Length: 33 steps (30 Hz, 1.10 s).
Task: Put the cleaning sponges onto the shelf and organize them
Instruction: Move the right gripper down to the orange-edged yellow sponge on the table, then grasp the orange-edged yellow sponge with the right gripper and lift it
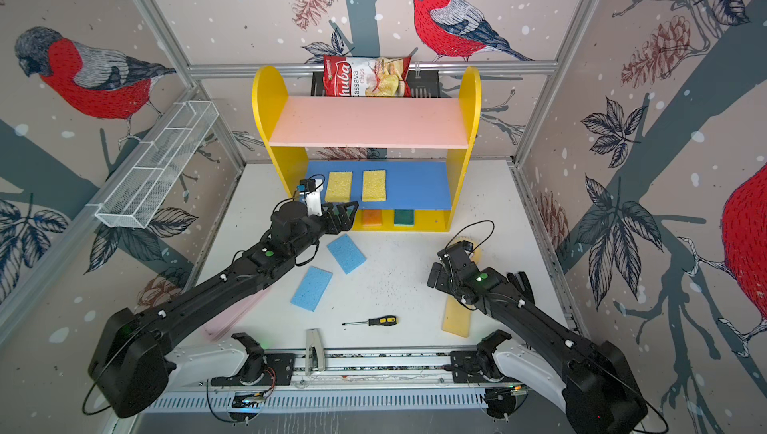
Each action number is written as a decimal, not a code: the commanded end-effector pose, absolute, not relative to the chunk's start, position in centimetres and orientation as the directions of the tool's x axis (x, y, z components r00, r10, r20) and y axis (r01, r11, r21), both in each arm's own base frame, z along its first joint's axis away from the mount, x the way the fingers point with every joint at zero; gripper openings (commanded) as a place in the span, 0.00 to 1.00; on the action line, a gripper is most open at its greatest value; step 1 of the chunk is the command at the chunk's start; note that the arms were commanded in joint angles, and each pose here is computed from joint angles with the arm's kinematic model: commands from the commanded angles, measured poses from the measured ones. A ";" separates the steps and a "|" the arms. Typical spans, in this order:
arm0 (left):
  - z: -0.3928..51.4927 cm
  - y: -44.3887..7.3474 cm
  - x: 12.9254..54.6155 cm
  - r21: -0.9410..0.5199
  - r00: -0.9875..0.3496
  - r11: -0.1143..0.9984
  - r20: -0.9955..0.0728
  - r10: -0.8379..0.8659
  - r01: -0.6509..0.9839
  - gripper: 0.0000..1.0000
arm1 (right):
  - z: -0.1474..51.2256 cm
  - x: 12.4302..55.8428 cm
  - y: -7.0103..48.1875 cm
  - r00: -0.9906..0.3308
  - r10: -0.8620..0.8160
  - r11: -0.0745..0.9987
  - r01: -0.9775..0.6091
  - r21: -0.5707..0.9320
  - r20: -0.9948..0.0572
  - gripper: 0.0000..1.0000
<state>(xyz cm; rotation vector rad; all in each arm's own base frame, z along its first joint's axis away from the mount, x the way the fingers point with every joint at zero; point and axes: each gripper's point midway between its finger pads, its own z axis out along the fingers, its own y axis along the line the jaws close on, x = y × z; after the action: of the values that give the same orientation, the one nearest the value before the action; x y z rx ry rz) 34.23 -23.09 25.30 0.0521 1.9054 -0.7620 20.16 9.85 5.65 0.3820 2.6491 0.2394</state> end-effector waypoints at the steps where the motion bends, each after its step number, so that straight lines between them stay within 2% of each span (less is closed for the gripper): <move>1: 26.4 -23.1 34.5 -0.455 -0.417 0.800 -0.863 -0.286 0.392 0.98 | 5.1 19.3 7.6 -0.809 0.423 0.906 0.372 0.201 -0.409 0.99; 5: 26.1 -22.8 34.7 -0.444 -0.415 0.810 -0.866 -0.279 0.383 0.98 | 4.1 18.4 6.9 -0.792 0.469 0.883 0.416 0.217 -0.391 1.00; 10: 25.7 -22.0 35.0 -0.460 -0.410 0.810 -0.860 -0.305 0.362 0.98 | 2.4 17.8 9.2 -0.813 0.494 0.858 0.397 0.328 -0.309 1.00; 11: 25.7 -21.8 35.2 -0.467 -0.409 0.808 -0.857 -0.314 0.358 0.98 | 2.3 18.0 10.1 -0.814 0.495 0.850 0.380 0.364 -0.305 0.97; 13: 25.6 -21.7 35.4 -0.477 -0.414 0.804 -0.851 -0.322 0.355 0.98 | 2.8 18.9 11.8 -0.812 0.495 0.834 0.343 0.433 -0.309 0.88; 17: 25.3 -21.8 35.6 -0.485 -0.427 0.800 -0.845 -0.323 0.354 0.98 | 4.2 21.0 14.4 -0.809 0.482 0.818 0.278 0.504 -0.336 0.54; 23: 24.9 -21.9 36.1 -0.485 -0.436 0.805 -0.840 -0.322 0.341 0.98 | 5.5 23.8 17.0 -0.819 0.439 0.824 0.204 0.529 -0.370 0.24; 29: 24.7 -22.1 36.5 -0.488 -0.443 0.806 -0.836 -0.323 0.335 0.98 | 7.4 26.1 19.6 -0.836 0.341 0.844 0.071 0.531 -0.430 0.02; 33: 24.8 -22.1 36.5 -0.496 -0.447 0.803 -0.832 -0.329 0.331 0.98 | 8.1 26.6 19.8 -0.843 0.245 0.884 -0.009 0.468 -0.479 0.04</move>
<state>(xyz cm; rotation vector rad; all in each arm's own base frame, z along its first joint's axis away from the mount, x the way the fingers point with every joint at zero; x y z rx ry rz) 36.29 -21.90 23.84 0.0087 1.9185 -0.7234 26.21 19.48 7.44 0.3083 2.5178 0.6609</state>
